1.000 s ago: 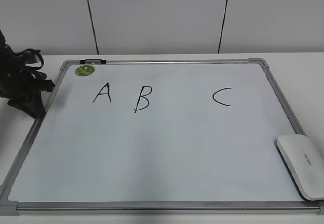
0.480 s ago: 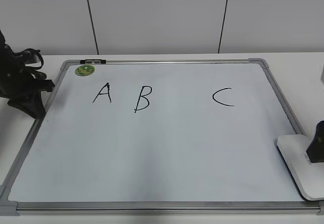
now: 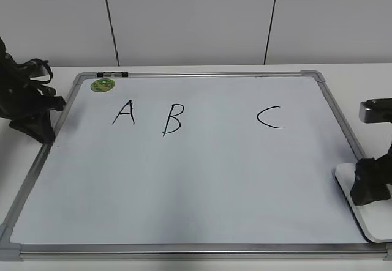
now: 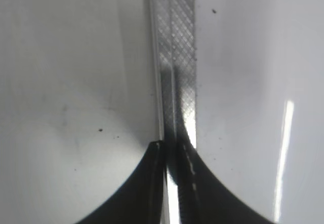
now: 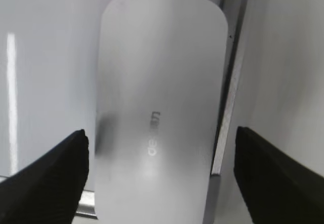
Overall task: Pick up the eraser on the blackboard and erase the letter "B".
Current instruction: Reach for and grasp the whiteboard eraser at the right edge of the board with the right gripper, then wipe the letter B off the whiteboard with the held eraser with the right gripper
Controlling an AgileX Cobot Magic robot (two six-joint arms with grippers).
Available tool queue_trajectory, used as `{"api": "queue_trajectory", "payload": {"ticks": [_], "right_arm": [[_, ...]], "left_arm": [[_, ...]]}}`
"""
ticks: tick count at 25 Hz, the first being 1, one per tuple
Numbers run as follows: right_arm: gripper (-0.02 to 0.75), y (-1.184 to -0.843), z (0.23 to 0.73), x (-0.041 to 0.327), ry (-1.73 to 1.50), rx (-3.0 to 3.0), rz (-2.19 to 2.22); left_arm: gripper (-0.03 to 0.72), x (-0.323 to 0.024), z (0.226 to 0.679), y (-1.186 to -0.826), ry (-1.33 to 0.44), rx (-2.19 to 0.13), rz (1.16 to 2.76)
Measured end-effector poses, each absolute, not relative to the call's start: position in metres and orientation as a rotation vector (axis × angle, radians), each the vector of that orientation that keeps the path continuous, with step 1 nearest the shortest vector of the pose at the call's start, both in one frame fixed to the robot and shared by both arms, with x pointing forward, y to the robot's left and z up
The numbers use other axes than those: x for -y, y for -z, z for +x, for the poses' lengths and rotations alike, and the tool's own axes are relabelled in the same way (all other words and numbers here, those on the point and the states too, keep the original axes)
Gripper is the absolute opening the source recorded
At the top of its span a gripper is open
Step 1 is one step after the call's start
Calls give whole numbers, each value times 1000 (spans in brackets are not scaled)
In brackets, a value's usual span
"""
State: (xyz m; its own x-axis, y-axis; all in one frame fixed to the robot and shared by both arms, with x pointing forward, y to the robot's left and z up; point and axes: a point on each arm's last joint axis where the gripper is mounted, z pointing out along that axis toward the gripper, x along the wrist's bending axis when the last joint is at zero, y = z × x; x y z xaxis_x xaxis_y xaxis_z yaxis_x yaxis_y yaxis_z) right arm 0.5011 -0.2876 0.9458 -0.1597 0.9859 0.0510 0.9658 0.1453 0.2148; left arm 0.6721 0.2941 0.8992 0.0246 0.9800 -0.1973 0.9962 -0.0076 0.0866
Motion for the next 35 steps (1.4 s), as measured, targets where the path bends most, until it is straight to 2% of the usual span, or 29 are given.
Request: {"api": "queue_trajectory", "payload": {"ticks": [11, 18, 24, 30, 35], "right_arm": [[664, -925, 512, 287, -268, -2311, 1985], [544, -925, 512, 286, -273, -2307, 1995], [533, -926, 513, 286, -272, -2307, 2002], [533, -949, 528, 281, -250, -2364, 1983], [533, -980, 545, 252, -295, -2449, 1841]], "left_arm": [[49, -294, 672, -899, 119, -2060, 2094], [49, -294, 672, -899, 120, -2060, 2092], [49, -294, 672, -899, 120, -2060, 2092], [49, -294, 672, -899, 120, -2060, 2092], [48, -294, 672, -899, 120, -2060, 2092]]}}
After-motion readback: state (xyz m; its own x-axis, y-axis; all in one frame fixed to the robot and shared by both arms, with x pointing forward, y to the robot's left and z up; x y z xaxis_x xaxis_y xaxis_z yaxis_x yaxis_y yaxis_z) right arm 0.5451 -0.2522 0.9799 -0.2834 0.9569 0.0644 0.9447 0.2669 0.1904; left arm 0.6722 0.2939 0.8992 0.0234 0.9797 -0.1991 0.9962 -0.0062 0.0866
